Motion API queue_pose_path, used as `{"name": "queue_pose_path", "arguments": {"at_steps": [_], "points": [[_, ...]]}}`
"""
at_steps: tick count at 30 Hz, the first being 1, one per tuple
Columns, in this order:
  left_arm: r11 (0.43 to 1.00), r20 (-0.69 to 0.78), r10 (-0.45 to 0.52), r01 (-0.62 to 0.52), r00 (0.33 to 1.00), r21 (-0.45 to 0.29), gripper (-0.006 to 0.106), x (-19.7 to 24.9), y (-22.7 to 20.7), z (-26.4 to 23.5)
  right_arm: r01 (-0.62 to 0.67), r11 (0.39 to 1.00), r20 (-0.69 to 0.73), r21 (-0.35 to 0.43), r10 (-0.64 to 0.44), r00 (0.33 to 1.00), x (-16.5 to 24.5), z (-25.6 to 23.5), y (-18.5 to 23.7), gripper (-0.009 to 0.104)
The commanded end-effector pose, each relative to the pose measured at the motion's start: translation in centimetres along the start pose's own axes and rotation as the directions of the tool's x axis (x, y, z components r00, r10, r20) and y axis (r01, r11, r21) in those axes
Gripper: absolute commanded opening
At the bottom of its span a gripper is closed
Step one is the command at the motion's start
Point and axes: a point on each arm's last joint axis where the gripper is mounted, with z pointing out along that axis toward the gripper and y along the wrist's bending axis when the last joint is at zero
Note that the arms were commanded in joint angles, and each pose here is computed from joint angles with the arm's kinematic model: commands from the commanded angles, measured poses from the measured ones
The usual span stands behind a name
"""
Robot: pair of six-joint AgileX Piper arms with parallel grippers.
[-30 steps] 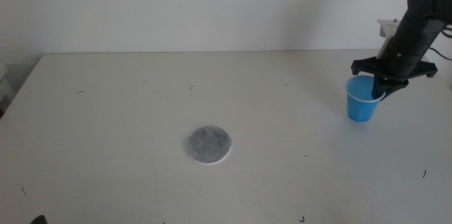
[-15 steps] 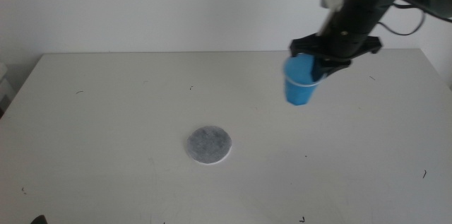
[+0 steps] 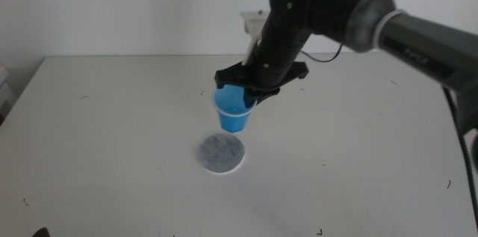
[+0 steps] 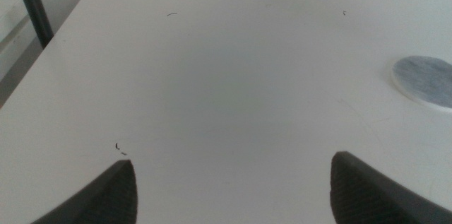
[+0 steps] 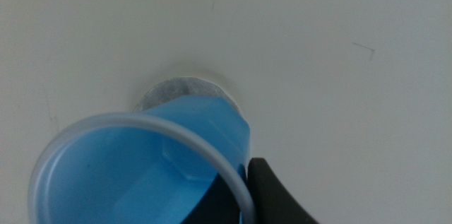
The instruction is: Place an empty cup on a cup mat.
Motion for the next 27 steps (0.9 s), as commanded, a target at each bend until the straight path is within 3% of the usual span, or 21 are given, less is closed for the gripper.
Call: {"name": "queue_pose_path", "arguments": {"at_steps": [1, 14, 24, 26, 27], "points": [[1.0, 0.075, -0.011, 0.011, 0.997, 0.01, 0.105, -0.8, -0.1, -0.1, 0.027, 0.999, 0.092, -0.033, -0.024, 0.995, -0.9, -2.6, 1.6, -0.001], [1.0, 0.075, -0.011, 0.011, 0.997, 0.01, 0.105, -0.8, -0.1, -0.1, 0.05, 0.999, -0.035, -0.015, -0.051, 0.998, -0.1, 2.0, 3.0, -0.001], [1.0, 0.075, -0.011, 0.011, 0.997, 0.01, 0.105, -0.8, -0.1, -0.1, 0.08, 0.997, -0.048, -0.01, -0.08, 0.996, 0.0, 2.5, 2.9, -0.001], [1.0, 0.075, -0.011, 0.011, 0.997, 0.01, 0.105, -0.8, -0.1, -0.1, 0.081, 0.997, -0.048, -0.01, -0.081, 0.996, 0.0, 2.5, 2.9, 0.001], [1.0, 0.075, -0.011, 0.011, 0.997, 0.01, 0.105, -0.8, -0.1, -0.1, 0.091, 0.996, -0.045, -0.011, -0.091, 0.995, 0.0, 2.4, 2.9, 0.007]]}}
